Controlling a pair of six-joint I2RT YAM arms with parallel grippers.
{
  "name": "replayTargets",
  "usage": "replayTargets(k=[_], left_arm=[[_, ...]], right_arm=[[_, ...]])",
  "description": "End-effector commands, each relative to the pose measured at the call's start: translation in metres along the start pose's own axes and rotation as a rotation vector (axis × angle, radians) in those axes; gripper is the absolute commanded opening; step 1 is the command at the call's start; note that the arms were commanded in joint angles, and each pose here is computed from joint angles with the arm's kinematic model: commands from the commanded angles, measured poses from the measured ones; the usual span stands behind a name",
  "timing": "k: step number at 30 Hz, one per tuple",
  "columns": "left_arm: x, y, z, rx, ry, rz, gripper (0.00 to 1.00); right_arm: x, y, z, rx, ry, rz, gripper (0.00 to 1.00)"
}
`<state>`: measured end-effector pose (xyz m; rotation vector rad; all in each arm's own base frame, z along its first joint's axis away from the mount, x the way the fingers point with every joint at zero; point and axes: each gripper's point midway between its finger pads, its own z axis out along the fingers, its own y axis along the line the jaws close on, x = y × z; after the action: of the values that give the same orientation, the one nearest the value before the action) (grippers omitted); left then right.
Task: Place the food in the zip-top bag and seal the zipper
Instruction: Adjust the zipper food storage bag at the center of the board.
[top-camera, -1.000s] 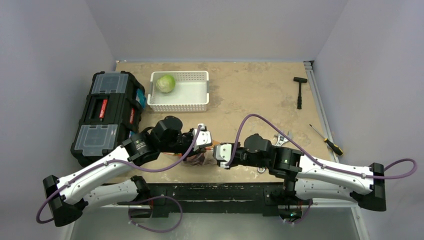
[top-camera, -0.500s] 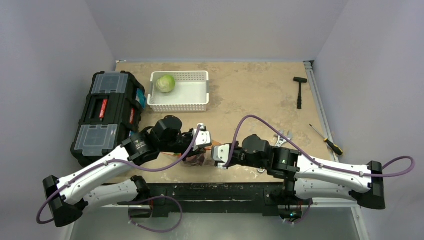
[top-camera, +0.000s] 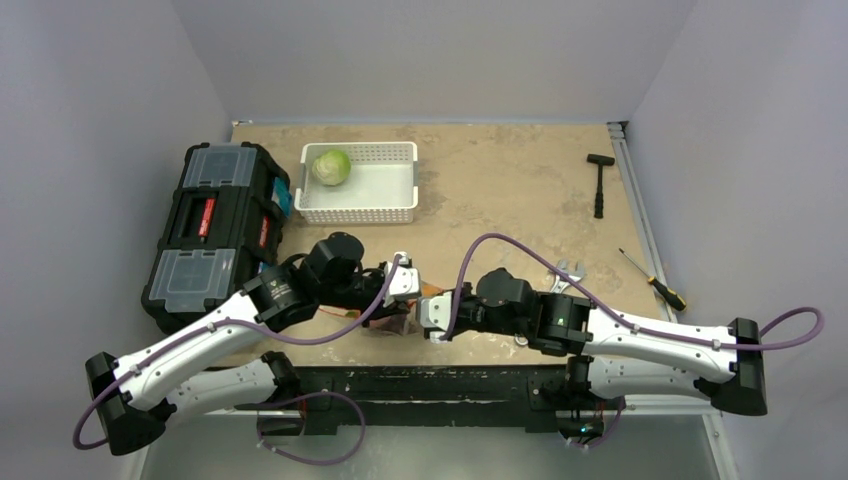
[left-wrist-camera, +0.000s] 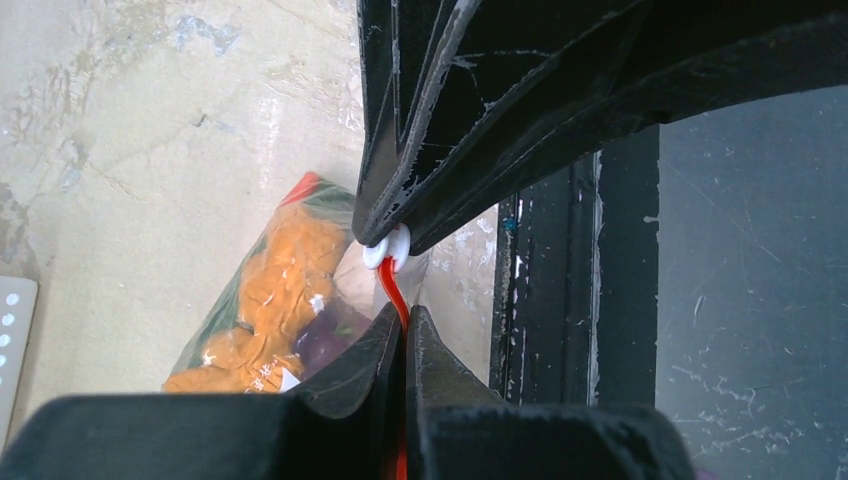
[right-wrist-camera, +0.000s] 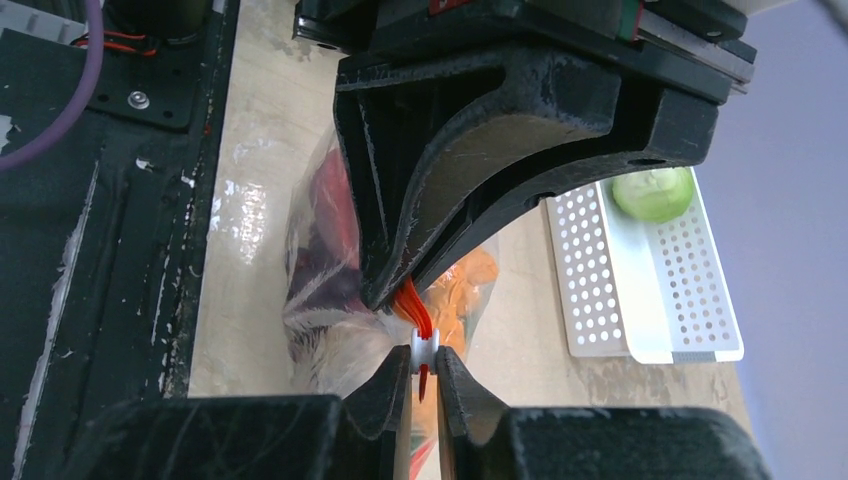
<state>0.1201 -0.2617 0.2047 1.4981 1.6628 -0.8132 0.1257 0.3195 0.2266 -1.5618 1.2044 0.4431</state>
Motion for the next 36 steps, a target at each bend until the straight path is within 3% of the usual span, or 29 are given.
replayTargets(k=[1, 16, 18, 20, 23, 29, 36], left_arm=[[-0.026, -0.01, -0.004, 0.057, -0.109, 0.067, 0.0], [-0.025, -0.014, -0.007, 0.066, -0.12, 0.08, 0.0], [-0.025, -0.013, -0.008, 0.062, -0.119, 0.079, 0.0], [-0.025, -0.013, -0.008, 0.057, -0.123, 0.08, 0.0], [-0.025, -0.011, -0.008, 0.046, -0.12, 0.078, 0.0], [-0.025, -0.01, -0.01, 0.034, -0.117, 0.071, 0.0], [-0.027, -0.01, -0.014, 0.026, -0.136, 0.085, 0.0]], right_arm=[[-0.041, -0.011, 0.002, -0.006, -0.131, -0.05, 0.04], [-0.055, -0.005, 0.017, -0.064, -0.178, -0.096, 0.12], [-0.053, 0.0, 0.017, -0.085, -0.174, -0.078, 0.17], [-0.045, 0.002, 0.014, -0.078, -0.159, -0.058, 0.3], [-0.041, 0.006, 0.01, -0.065, -0.174, -0.004, 0.38], [-0.033, 0.011, 0.009, -0.047, -0.184, 0.067, 0.3], [-0.025, 0.007, 0.009, 0.003, -0.183, 0.083, 0.4]])
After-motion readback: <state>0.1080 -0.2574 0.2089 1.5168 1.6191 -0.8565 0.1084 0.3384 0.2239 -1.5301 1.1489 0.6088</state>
